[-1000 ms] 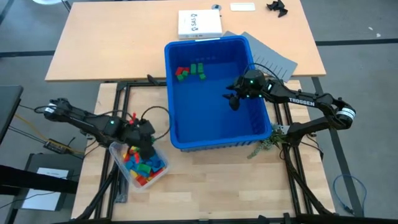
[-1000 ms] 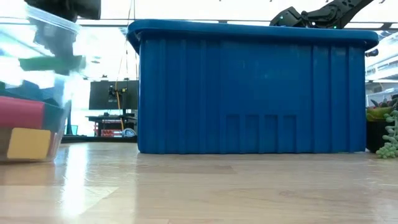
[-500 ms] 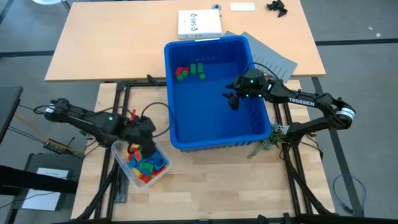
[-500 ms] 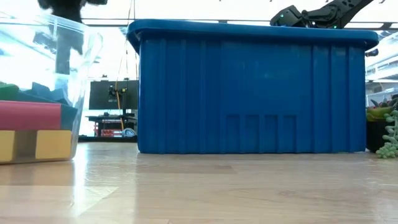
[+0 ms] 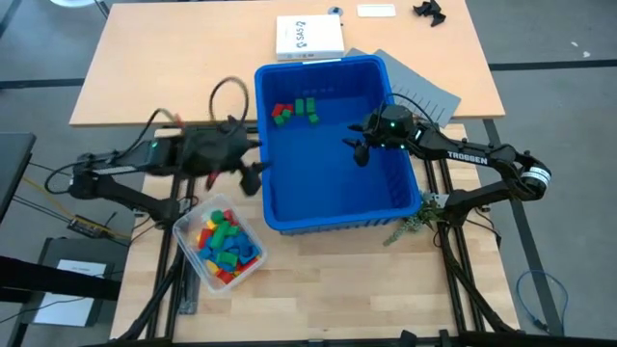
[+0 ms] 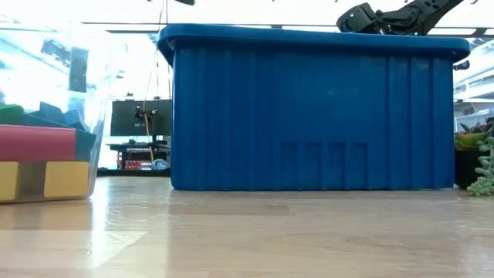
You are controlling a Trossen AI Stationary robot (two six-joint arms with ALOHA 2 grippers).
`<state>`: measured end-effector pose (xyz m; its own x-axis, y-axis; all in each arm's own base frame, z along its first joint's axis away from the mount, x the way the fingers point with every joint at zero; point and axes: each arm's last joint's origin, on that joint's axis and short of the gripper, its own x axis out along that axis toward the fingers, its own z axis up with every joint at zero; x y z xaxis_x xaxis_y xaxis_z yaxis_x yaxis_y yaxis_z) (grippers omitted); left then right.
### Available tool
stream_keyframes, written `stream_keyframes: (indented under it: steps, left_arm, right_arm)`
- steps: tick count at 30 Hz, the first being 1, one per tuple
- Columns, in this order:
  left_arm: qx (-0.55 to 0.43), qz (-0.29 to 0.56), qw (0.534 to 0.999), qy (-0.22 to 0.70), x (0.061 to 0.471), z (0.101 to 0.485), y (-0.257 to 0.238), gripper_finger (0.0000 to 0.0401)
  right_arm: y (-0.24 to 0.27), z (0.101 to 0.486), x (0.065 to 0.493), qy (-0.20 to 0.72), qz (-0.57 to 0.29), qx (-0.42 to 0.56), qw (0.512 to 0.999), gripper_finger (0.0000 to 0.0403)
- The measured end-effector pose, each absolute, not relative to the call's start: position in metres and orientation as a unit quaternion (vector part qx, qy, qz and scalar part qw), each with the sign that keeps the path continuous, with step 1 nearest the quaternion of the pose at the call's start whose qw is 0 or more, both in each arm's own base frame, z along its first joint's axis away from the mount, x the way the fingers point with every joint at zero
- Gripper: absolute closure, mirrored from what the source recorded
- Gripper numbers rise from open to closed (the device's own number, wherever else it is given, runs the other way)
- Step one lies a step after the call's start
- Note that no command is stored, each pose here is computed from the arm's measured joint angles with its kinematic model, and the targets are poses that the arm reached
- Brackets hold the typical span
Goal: Sort Items/Unsort Items
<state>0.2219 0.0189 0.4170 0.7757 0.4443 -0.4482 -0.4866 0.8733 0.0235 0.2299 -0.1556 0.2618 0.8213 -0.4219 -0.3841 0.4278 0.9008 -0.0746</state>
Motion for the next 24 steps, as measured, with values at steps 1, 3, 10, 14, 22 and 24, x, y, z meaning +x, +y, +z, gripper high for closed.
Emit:
stream_keyframes:
  steps: [1,3,10,14,22,24]
  left_arm:
    - [-0.046,0.251,0.94,0.227,0.228,0.417,0.029,0.0117]
    - [-0.043,0.264,0.933,0.239,0.243,0.415,0.05,0.0117]
    - [-0.053,0.306,0.907,0.286,0.304,0.404,0.141,0.0117]
    - [-0.04,0.326,0.892,0.309,0.341,0.387,0.19,0.0117]
    - [-0.061,0.358,0.867,0.342,0.395,0.323,0.266,0.0117]
    - [-0.083,0.371,0.859,0.342,0.402,0.302,0.28,0.0117]
  right_arm:
    - [-0.156,0.262,0.23,0.197,-0.223,0.005,0.955,0.0162]
    - [-0.156,0.263,0.23,0.194,-0.225,0.004,0.955,0.0152]
    - [-0.156,0.263,0.23,0.199,-0.22,-0.017,0.955,0.0128]
    - [-0.157,0.263,0.229,0.203,-0.236,-0.023,0.95,0.0132]
    - [-0.165,0.263,0.224,0.203,-0.282,-0.007,0.938,0.0146]
    - [-0.166,0.263,0.223,0.2,-0.289,0.004,0.936,0.0149]
